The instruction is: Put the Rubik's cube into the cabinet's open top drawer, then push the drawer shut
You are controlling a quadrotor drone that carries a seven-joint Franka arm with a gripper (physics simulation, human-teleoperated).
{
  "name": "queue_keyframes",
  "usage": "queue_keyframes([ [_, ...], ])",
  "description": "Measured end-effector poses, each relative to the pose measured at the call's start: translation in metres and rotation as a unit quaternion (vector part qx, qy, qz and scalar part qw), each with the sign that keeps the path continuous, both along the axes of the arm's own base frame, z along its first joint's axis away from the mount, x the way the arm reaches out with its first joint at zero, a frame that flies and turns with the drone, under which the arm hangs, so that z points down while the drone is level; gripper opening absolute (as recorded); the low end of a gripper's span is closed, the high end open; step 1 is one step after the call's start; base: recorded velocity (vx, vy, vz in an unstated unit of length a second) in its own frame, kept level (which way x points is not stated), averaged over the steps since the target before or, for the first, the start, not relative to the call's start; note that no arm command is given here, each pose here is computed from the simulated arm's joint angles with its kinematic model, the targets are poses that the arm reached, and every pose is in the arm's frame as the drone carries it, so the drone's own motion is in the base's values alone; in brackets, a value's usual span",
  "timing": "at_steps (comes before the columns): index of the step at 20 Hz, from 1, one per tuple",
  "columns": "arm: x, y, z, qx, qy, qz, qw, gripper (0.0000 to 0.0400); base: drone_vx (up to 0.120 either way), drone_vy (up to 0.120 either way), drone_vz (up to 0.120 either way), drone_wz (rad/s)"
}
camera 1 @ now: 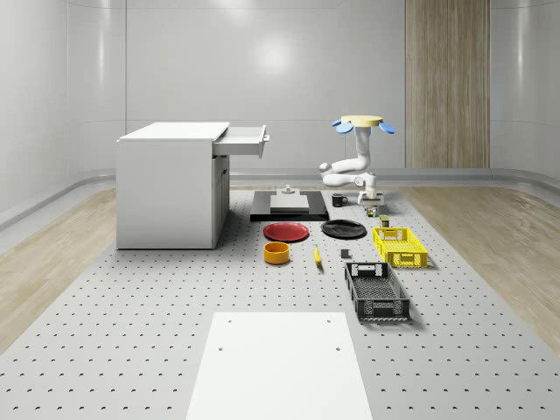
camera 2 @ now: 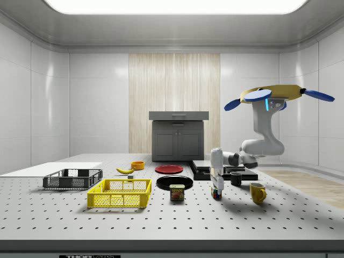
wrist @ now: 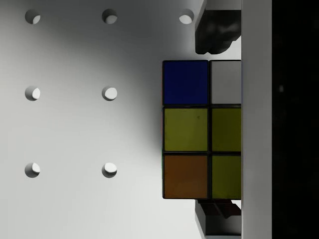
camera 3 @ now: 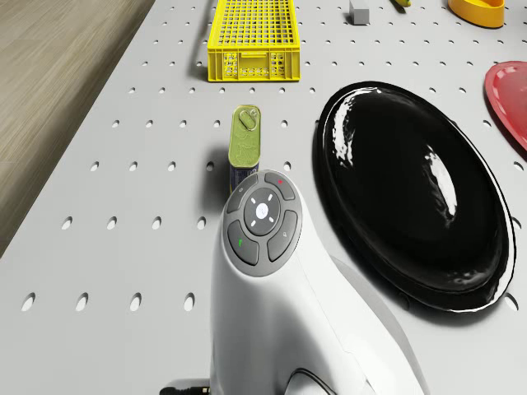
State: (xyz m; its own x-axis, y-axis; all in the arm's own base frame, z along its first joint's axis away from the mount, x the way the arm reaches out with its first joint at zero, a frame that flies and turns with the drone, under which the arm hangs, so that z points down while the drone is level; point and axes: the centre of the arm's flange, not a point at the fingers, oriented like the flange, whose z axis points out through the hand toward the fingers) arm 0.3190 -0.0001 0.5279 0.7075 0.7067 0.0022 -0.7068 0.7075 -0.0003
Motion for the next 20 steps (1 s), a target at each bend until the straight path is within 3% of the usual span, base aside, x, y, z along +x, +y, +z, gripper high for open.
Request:
queue_keyframes([
  [3, 0.0028, 0.0, 0.004, 0.0, 0.0, 0.0, 1.0, 0.04, 0.0, 0.0, 0.0, 0.0],
  [6, 0.0042, 0.0, 0.006, 0.0, 0.0, 0.0, 1.0, 0.04, 0.0, 0.0, 0.0, 0.0],
  [7, 0.0046, 0.0, 0.007, 0.0, 0.0, 0.0, 1.0, 0.0383, 0.0, 0.0, 0.0, 0.0],
  [12, 0.0054, 0.0, 0.008, 0.0, 0.0, 0.0, 1.0, 0.0342, 0.0, 0.0, 0.0, 0.0],
  [20, 0.0057, 0.0, -0.002, 0.0, 0.0, 0.0, 1.0, 0.0327, 0.0, 0.0, 0.0, 0.0],
])
